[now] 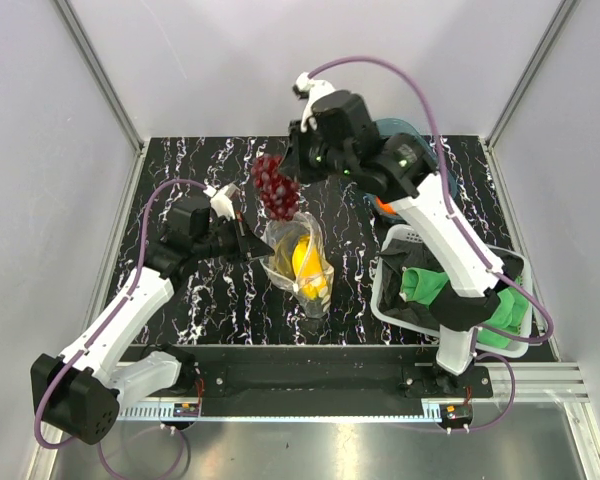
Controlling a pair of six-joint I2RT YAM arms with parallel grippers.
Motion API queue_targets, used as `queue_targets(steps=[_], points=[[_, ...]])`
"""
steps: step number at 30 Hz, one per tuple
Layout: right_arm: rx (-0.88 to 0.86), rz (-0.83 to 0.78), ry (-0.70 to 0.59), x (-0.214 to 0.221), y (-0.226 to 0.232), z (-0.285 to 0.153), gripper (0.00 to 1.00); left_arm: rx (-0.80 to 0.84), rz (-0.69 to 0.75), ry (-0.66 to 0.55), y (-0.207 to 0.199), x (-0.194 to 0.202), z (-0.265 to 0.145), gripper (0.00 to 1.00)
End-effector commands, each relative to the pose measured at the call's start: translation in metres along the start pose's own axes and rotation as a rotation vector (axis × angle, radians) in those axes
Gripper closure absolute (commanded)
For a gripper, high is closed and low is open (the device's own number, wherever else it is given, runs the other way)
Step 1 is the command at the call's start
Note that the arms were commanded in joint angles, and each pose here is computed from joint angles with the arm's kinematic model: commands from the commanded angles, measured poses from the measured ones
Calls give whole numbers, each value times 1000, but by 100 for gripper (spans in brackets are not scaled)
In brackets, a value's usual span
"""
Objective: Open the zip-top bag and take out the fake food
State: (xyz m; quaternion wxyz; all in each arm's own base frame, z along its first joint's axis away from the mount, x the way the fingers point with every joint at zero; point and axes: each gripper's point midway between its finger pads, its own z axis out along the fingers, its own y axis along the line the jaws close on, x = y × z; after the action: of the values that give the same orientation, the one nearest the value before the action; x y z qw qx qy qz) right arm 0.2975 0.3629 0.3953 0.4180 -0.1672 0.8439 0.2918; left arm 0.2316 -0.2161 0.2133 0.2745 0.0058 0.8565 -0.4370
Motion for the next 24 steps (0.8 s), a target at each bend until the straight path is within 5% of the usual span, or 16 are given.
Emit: queue_targets(steps=[1, 11, 18, 24], points=[[125, -81, -183, -52, -21, -40, 91, 38, 43, -2, -8, -2, -1, 100], [477, -1, -273, -92, -165, -66, 90, 34, 64, 23, -6, 2, -2, 100], [706, 63, -190, -67, -287, -28, 91, 37, 107, 47, -10, 2, -5, 100], [727, 156, -90, -33, -363, 25, 89, 30, 139, 93, -13, 2, -7, 100]])
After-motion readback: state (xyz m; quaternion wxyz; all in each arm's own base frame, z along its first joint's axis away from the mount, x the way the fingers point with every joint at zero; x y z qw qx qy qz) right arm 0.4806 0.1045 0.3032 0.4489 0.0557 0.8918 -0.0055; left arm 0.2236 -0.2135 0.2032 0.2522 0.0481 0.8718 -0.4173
